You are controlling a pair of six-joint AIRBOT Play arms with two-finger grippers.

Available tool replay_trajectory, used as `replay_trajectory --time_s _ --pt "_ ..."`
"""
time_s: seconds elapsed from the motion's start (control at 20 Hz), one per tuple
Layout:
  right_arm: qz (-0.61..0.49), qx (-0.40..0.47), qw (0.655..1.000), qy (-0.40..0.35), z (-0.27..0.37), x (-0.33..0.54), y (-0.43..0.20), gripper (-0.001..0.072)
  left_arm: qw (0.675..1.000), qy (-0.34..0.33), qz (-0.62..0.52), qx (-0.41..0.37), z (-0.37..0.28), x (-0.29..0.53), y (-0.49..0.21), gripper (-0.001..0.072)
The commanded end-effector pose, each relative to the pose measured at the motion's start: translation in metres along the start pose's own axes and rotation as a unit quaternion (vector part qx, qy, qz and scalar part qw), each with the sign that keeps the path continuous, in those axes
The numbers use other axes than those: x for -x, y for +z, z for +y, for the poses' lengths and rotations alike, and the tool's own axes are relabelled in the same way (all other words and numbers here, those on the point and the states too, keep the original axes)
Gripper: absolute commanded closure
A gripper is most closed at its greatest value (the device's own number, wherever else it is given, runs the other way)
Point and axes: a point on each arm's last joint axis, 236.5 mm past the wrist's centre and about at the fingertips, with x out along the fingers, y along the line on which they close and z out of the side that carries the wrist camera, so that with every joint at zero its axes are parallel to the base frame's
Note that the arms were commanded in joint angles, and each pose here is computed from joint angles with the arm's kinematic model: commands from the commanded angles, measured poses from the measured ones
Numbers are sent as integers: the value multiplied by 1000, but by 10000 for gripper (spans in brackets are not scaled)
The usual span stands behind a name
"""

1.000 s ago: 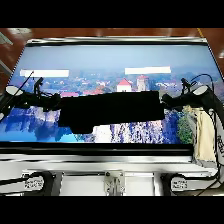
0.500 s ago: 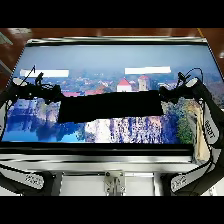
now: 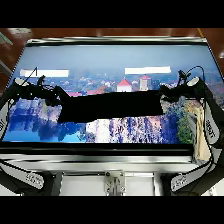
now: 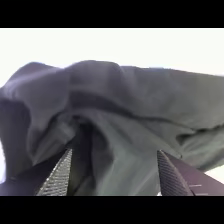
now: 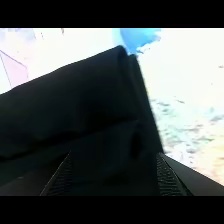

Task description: Fold the shirts.

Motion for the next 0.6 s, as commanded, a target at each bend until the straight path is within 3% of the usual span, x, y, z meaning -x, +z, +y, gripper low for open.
replay_trajectory --time_s 0.0,0.45,0.5,0.55 --pt "-5 -11 1000 5 -12 16 5 50 999 -5 32 -9 -6 19 -14 121" --pt "106 -57 991 65 8 -43 -50 48 997 -12 12 -80 -51 37 -24 123" --pt "115 -58 989 73 14 -46 -55 153 996 -15 13 -85 -57 37 -26 123" --pt "118 -55 988 82 21 -46 -56 361 996 -22 13 -88 -64 36 -27 125"
